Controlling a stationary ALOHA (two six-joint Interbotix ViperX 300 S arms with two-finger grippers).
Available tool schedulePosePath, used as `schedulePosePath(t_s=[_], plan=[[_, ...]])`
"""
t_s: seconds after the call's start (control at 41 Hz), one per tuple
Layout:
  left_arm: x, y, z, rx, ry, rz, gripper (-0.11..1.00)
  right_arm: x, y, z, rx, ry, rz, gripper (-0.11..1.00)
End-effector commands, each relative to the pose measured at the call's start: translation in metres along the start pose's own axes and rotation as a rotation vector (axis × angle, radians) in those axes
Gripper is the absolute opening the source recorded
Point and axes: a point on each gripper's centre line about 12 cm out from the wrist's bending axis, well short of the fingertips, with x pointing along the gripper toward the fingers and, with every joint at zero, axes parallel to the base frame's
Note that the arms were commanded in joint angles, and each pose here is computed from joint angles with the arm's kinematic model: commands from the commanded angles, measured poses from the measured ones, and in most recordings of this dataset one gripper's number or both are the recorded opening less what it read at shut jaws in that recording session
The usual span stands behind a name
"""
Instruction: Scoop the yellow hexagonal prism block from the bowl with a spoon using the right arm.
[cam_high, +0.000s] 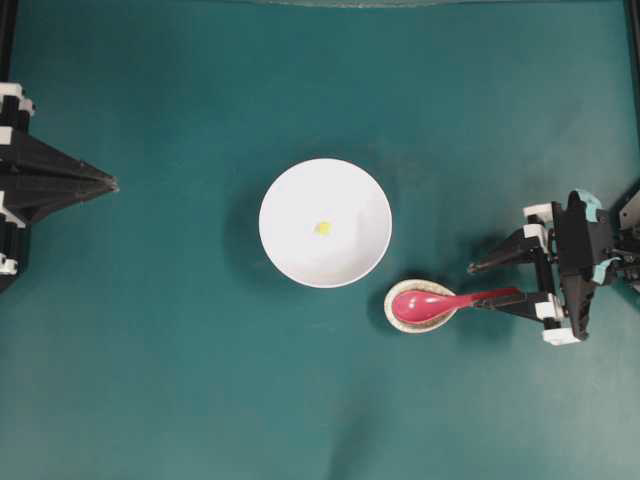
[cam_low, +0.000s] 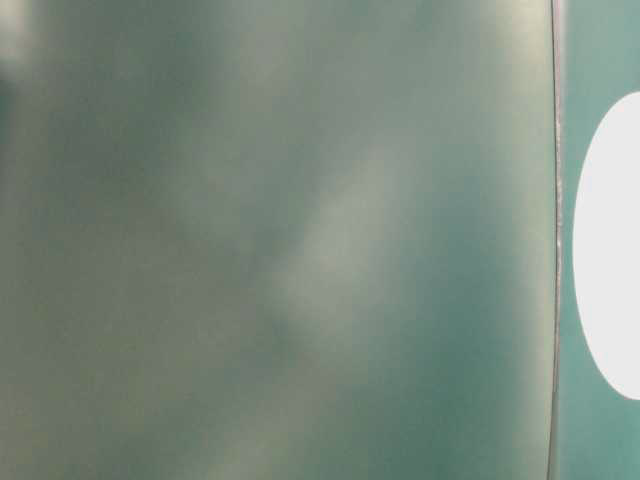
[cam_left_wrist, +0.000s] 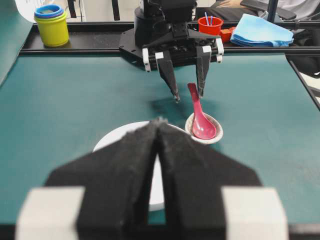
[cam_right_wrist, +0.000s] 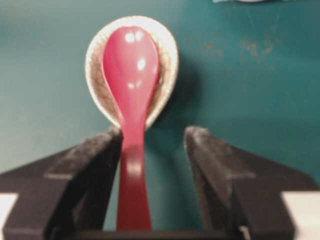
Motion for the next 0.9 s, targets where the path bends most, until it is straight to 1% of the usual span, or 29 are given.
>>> schedulePosePath(t_s=[0.0,0.171,0.586,0.879], plan=[[0.002,0.001,0.011,0.003,-0.028,0.002,0.04,0.003,0.005,0.003,0.000,-0.039,0.011,0.58],[0.002,0.001,0.011,0.005,-0.026,0.002,0.04,0.006,0.009,-0.001,-0.002,-0.032,0.011,0.58],[0.002,0.001,0.011,0.003,-0.028,0.002,0.04,0.006,0.008,-0.005,-0.006,-0.010,0.010,0.58],[0.002,0.001,0.012,0.003,-0.031,0.002,0.04,0.010,0.013,-0.013,-0.026,0.019,0.025,0.55]])
